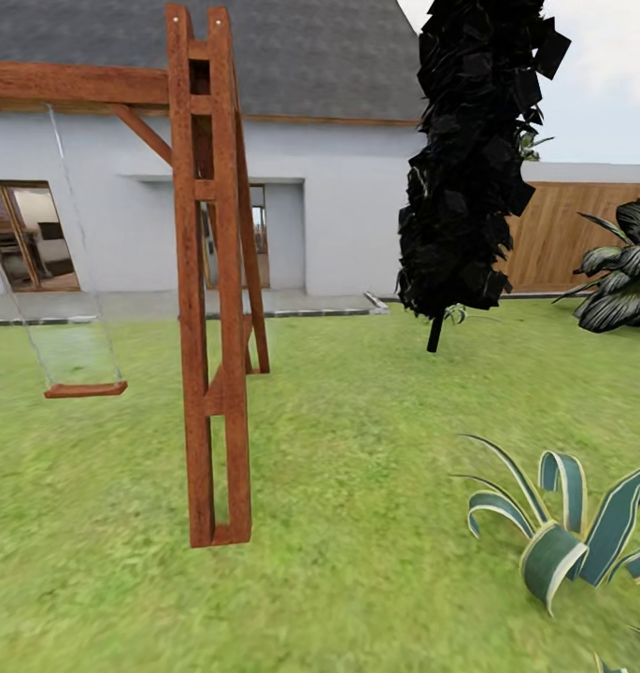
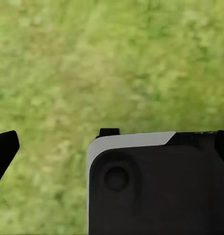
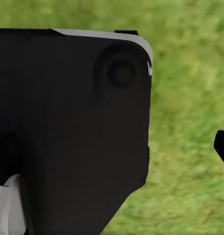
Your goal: Take the three Easter eggs out of the wicker basket on the lawn in the garden, then place them on the lawn next to a single tree (choose any tree) so that all three eggs are next to the same tree and none are left in the basket.
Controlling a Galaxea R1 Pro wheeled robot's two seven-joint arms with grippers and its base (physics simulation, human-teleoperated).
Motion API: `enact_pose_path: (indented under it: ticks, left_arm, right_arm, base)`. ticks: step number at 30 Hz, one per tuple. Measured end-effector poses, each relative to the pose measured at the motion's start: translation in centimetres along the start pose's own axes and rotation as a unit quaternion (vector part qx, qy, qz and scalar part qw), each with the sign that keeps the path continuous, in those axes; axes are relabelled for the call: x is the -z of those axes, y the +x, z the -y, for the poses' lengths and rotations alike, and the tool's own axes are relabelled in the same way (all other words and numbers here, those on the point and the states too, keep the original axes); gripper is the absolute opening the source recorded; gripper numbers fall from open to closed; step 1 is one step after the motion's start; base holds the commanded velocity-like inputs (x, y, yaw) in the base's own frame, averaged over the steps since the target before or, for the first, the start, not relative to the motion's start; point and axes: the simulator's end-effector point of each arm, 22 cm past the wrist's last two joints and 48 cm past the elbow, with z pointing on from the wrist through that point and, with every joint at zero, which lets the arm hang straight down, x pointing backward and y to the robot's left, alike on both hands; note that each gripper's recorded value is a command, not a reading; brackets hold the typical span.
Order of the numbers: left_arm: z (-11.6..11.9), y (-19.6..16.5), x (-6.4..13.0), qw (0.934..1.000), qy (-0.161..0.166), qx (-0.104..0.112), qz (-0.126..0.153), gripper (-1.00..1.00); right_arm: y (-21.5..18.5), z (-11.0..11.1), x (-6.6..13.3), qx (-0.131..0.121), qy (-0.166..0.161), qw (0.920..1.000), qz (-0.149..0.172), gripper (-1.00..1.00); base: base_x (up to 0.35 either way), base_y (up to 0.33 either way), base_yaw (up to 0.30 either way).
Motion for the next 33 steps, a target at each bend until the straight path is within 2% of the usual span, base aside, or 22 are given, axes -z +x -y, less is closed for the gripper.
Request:
enact_pose_path:
  ticks: [14,24,33]
  left_arm:
    - [-0.01,-0.32,-0.04,1.0000,0.000,0.000,0.004,1.00]
    - [-0.01,-0.38,-0.05,1.0000,0.000,0.000,0.005,1.00]
    - [0.02,-0.41,-0.05,1.0000,0.000,-0.001,0.005,1.00]
  right_arm:
    - [-0.36,0.01,-0.01,0.000,0.000,1.0000,0.005,1.00]
    - [-0.47,0.01,-0.02,-0.002,0.000,1.0000,0.006,1.00]
    - [-0.50,0.01,-0.02,-0.001,0.000,1.0000,0.006,1.00]
  base:
    - [0.273,0.200,-0.227]
    - [0.282,0.174,-0.037]
    - [0.317,0.027,-0.111]
